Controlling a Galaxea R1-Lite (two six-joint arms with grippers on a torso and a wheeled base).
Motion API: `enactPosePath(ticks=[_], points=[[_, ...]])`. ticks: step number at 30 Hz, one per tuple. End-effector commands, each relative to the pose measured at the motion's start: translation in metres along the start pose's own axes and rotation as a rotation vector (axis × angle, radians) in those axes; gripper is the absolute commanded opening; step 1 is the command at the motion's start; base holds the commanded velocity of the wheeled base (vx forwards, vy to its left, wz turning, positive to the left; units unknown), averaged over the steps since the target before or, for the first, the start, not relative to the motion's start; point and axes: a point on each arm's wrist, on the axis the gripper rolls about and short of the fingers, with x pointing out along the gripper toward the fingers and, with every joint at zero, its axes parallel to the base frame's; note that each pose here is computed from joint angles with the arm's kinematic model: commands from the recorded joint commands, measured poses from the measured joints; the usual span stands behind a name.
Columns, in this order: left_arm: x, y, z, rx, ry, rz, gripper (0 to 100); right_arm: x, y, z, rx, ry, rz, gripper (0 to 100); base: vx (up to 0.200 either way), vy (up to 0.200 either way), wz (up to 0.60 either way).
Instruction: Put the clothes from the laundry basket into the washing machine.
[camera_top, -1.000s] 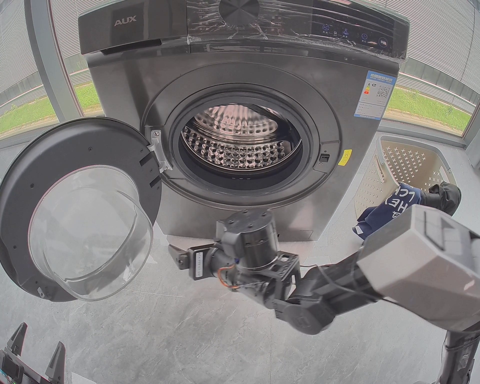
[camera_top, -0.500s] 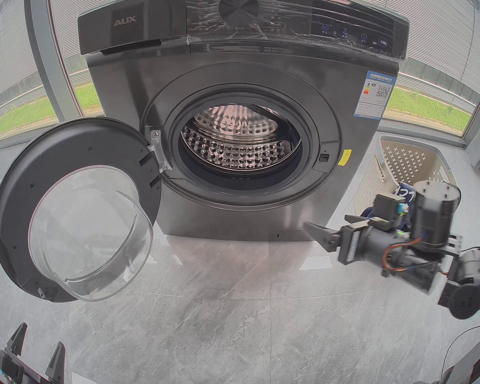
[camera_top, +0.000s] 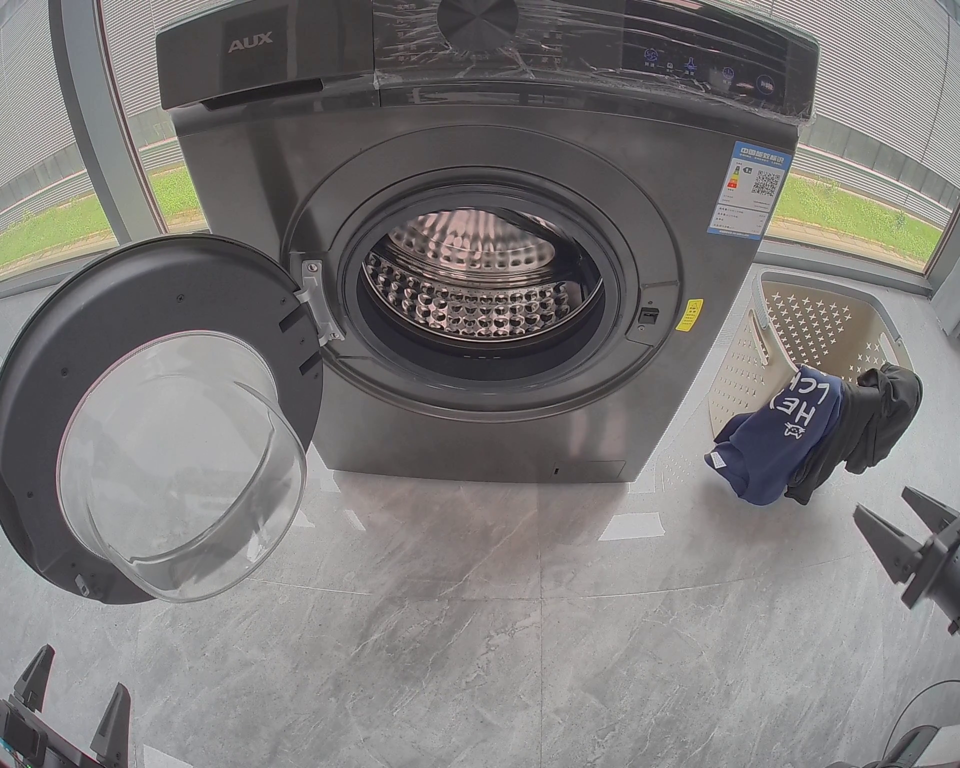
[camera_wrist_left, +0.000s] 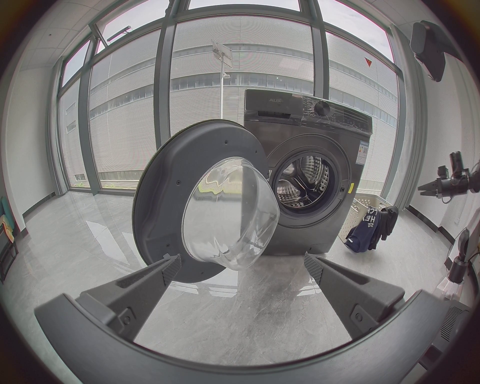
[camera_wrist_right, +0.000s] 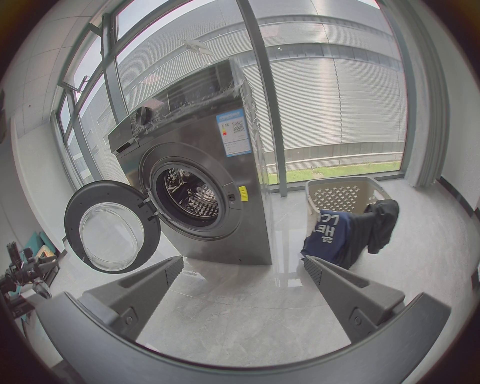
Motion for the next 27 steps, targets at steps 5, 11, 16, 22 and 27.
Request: enactPosePath(ticks=[5, 11, 16, 22, 27], points=[[0.0, 0.0, -0.005, -0.002, 0.001, -0.001, 100, -0.097, -0.007, -0.09, -0.089, -0.116, -0.096, 100, 0.0, 0.0, 0.0], [0.0, 0.0, -0.005, -0.002, -0.001, -0.001, 100, -0.097, -0.005, -0.082, -0.082, -0.086, 0.087, 100, 0.0, 0.0, 0.0], [0.0, 0.0, -0.005, -0.002, 0.001, -0.001, 100, -0.098, -0.008, -0.092, -0.08, -0.06, 0.171, 100, 0.0, 0.0, 0.0], [0.0, 0.0, -0.005, -0.002, 0.001, -0.001, 100, -0.108, -0.013, -0.096, -0.094, -0.095, -0.18, 100, 0.0, 0.0, 0.0], [0.0, 0.0, -0.005, -0.002, 0.001, -0.001, 100, -0.105, -0.015, -0.103, -0.1, -0.098, -0.217, 100, 0.0, 0.0, 0.0]])
